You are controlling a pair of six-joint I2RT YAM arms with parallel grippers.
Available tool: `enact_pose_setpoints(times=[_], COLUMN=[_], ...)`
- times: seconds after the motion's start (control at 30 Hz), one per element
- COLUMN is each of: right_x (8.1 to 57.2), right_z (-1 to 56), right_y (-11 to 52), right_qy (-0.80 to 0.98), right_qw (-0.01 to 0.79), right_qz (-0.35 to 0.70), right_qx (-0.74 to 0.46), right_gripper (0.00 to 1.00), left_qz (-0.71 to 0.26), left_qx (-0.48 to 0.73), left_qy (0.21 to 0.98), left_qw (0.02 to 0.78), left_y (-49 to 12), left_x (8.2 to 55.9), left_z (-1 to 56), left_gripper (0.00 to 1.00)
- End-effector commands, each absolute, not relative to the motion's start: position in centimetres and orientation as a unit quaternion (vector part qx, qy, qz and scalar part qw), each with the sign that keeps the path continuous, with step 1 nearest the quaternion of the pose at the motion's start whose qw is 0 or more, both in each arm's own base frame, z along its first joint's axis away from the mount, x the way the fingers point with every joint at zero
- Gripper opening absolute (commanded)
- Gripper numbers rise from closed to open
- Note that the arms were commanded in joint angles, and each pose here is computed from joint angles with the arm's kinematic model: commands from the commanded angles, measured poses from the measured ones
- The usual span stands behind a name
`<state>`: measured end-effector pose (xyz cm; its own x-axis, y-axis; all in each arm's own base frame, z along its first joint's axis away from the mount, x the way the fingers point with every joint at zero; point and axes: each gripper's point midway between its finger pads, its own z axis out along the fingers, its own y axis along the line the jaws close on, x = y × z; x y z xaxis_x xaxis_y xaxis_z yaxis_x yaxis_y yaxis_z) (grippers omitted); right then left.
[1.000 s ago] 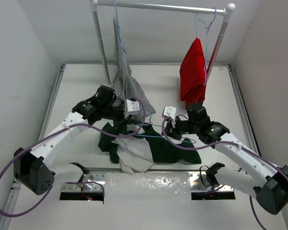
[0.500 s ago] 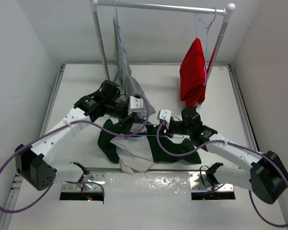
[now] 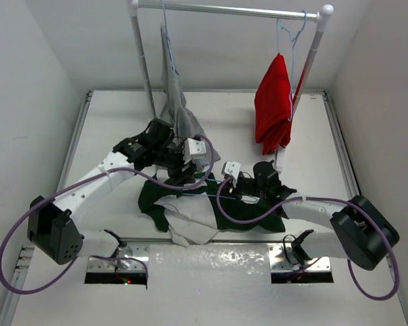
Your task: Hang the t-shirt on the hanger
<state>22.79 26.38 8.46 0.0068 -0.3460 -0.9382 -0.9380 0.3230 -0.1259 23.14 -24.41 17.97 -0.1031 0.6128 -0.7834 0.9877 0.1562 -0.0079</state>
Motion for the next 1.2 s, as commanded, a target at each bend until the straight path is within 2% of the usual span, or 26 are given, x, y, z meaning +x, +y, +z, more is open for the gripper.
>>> enact_pose_setpoints(times=[0.0,0.07,0.1,0.17,0.2,0.27,0.3,0.4,0.53,0.77,0.83,0.93,0.97,1.0,1.03,1.13,1.17], right_x=[23.6,23.8,23.8,23.9,23.9,23.8,23.8,23.8,23.9,23.9,23.7,23.4,23.2,23.2,23.3,23.6,23.7], right_z=[10.7,10.2,10.0,9.5,9.5,8.9,8.8,8.2,8.3,8.5,8.7,8.3,7.8,8.0,8.2,9.3,9.6], right_y=[27.7,27.9,28.0,28.1,28.2,28.1,28.1,27.9,28.1,28.2,28.3,28.4,28.2,28.3,28.4,28.8,28.9], right_qy=[0.61,0.617,0.62,0.626,0.625,0.629,0.632,0.639,0.642,0.646,0.645,0.65,0.656,0.655,0.652,0.645,0.644], right_qw=[0.544,0.537,0.534,0.527,0.528,0.521,0.519,0.513,0.508,0.503,0.501,0.487,0.477,0.479,0.483,0.496,0.5], right_qz=[0.316,0.318,0.32,0.321,0.324,0.325,0.325,0.322,0.326,0.327,0.325,0.318,0.312,0.311,0.311,0.313,0.312], right_qx=[-0.483,-0.479,-0.477,-0.477,-0.475,-0.476,-0.475,-0.473,-0.473,-0.472,-0.477,-0.49,-0.494,-0.496,-0.495,-0.489,-0.488], right_gripper=[0.0,0.0,0.0,0.0,0.0,0.0,0.0,0.0,0.0,0.0,0.0,0.0,0.0,0.0,0.0,0.0,0.0], left_qz=[-0.243,-0.223,-0.218,-0.202,-0.195,-0.192,-0.195,-0.185,-0.182,-0.198,-0.2,-0.212,-0.216,-0.229,-0.238,-0.266,-0.275], left_qx=[0.56,0.553,0.551,0.555,0.557,0.567,0.569,0.591,0.614,0.563,0.547,0.561,0.564,0.569,0.571,0.581,0.583], left_qy=[0.71,0.718,0.719,0.719,0.719,0.72,0.727,0.717,0.712,0.742,0.748,0.737,0.735,0.73,0.729,0.715,0.715], left_qw=[0.352,0.36,0.362,0.367,0.366,0.352,0.331,0.321,0.288,0.307,0.317,0.312,0.308,0.3,0.293,0.283,0.272], left_y=[-22.7,-21.0,-20.4,-19.3,-19.0,-18.4,-17.9,-17.1,-16.1,-18.0,-18.6,-18.8,-18.8,-18.9,-19.0,-19.5,-19.5], left_x=[25.3,26.2,26.4,26.5,26.4,25.6,24.6,23.7,22.1,25.4,26.4,25.8,25.5,24.8,24.3,23.2,22.7], left_z=[18.5,18.9,19.1,19.5,19.6,19.6,19.3,19.4,16.4,13.2,13.1,12.5,12.3,11.9,11.5,11.3,11.1], left_gripper=[0.61,0.68,0.76,0.8,0.86,0.89,0.96,0.98,1.0,0.99,0.96,0.78,0.65,0.58,0.46,0.25,0.22])
